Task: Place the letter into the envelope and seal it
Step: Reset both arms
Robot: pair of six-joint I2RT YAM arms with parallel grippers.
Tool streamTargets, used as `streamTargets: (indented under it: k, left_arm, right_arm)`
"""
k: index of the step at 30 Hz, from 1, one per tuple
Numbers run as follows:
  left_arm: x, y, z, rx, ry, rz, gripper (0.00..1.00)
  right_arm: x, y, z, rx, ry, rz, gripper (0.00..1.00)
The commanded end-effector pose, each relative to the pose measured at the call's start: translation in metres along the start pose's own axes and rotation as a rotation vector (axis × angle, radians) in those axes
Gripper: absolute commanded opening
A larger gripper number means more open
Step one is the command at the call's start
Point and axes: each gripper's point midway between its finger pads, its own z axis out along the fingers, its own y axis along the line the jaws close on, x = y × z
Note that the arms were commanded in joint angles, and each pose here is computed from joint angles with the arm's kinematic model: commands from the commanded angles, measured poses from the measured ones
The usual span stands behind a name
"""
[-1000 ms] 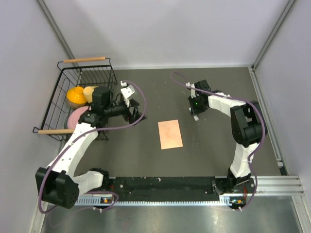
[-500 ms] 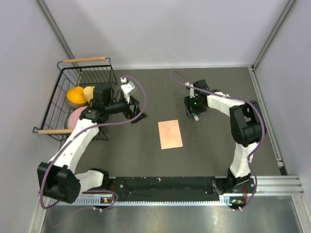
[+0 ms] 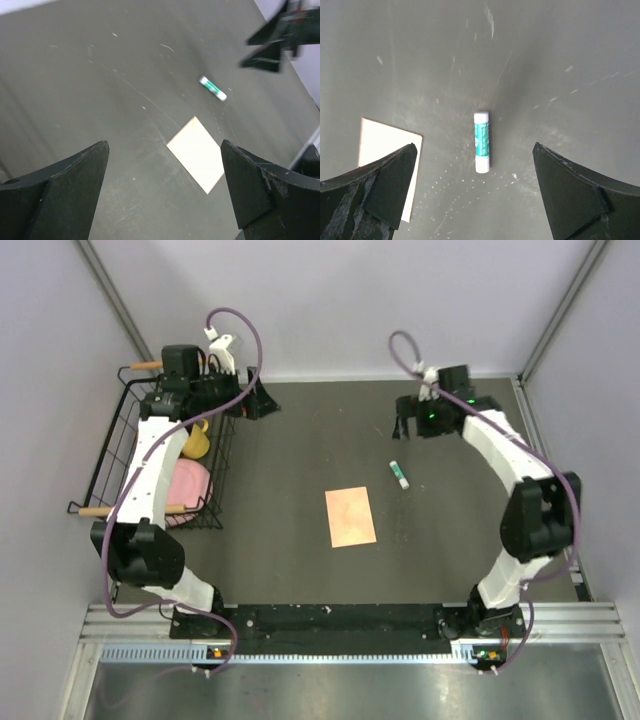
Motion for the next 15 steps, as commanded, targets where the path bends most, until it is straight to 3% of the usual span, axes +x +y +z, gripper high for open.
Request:
streamTargets:
  k: [1,5,9,15]
  left_arm:
    - [-0.013,0.023,-0.018,-0.172,0.032,-0.051,0.99]
    - [0.003,0.047,-0.018,-0.359,0.067,-0.041,0.99]
    - [0.039,0.034,-0.005,-0.44,0.127,0.034,0.99]
    - [0.078,0.023,0.009,-0.439,0.171,0.069,0.99]
  right_arm:
    - [-0.079,-0.001,-0.112,-0.066,-0.312,0.037,0.99]
    - [-0.065,-0.005,-0.151,-0.077,-0.377,0.067,0.99]
    - [-0.024,-0.003,-0.156,-0.047,-0.362,0.092,0.99]
    - [0.021,-0.001,-0.154,-0.03,-0.365,0.067,0.99]
